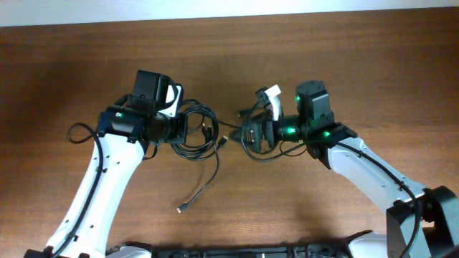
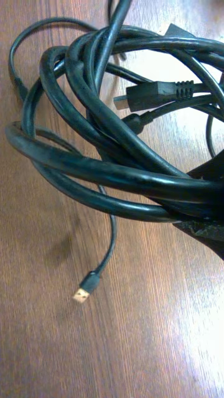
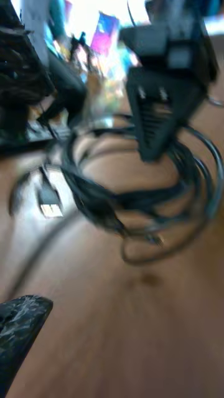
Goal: Untangle cables
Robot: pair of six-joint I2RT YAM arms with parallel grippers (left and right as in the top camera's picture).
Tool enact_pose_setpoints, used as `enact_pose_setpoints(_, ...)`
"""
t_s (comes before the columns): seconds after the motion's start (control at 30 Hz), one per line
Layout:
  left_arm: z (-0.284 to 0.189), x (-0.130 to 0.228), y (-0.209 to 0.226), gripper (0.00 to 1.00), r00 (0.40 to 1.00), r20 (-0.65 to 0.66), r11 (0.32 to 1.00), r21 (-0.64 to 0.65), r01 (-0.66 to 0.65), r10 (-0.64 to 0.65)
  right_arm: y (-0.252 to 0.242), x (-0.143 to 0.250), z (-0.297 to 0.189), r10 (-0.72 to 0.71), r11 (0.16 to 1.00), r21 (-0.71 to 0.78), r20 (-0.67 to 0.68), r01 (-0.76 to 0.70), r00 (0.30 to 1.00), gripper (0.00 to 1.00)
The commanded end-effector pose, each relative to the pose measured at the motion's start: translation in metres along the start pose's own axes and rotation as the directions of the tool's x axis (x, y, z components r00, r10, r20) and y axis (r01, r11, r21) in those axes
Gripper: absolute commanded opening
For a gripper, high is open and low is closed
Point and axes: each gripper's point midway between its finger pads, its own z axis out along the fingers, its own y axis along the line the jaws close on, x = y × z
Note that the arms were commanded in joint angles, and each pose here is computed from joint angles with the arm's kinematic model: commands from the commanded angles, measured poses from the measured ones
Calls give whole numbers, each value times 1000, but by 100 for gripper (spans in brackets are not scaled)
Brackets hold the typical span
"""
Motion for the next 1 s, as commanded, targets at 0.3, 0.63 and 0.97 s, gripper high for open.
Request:
enact_pose_setpoints(0.3, -6, -20, -12, 0, 996, 85, 998, 61, -23, 17, -27, 25, 10, -47, 979, 194, -75, 61, 996, 24)
enact_pose_setpoints(0.63, -11, -49, -16, 0, 966, 182, 980, 115, 164, -183, 9, 61, 43, -92, 987, 113, -199, 116, 976, 16)
enact_pose_setpoints(0.97, -9, -40, -19, 0, 973, 143, 978, 128, 165, -183, 7, 68, 44, -90, 975, 179, -219, 131, 972, 96)
